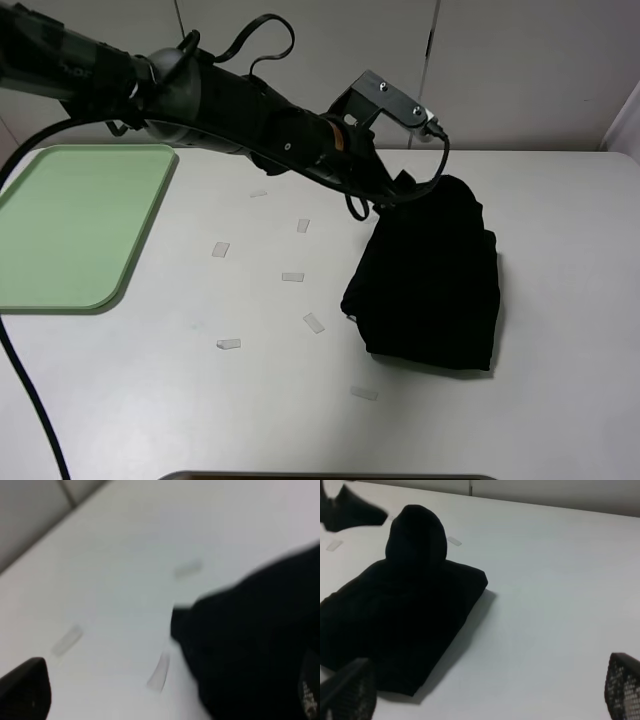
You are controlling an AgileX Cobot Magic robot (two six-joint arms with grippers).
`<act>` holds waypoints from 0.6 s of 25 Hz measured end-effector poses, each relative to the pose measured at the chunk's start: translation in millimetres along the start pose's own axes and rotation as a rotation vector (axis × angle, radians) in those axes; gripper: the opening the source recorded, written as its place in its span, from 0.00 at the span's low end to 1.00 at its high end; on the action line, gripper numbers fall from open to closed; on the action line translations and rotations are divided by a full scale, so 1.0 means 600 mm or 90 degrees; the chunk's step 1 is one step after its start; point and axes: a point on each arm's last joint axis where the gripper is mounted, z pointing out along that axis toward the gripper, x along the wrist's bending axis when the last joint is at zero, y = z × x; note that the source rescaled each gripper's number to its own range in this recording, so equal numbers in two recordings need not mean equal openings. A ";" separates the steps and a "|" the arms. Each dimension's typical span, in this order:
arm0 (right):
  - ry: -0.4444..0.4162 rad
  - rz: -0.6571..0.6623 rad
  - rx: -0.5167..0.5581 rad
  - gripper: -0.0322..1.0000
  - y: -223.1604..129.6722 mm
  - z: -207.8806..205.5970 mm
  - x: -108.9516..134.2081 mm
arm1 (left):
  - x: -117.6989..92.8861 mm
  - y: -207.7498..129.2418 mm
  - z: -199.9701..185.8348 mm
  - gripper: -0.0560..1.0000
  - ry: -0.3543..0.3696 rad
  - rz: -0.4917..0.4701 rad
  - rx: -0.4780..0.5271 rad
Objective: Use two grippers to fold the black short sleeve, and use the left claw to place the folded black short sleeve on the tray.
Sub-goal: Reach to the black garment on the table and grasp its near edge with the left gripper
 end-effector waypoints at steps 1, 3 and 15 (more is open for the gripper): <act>0.000 0.000 0.000 1.00 0.000 0.000 0.000 | 0.000 0.000 0.000 1.00 0.000 0.000 0.000; 0.000 0.000 0.000 1.00 0.000 0.000 0.000 | 0.004 -0.004 0.000 0.99 0.002 0.005 0.016; 0.000 0.000 0.000 1.00 0.000 0.000 0.000 | -0.012 -0.026 0.069 0.99 -0.009 -0.011 -0.017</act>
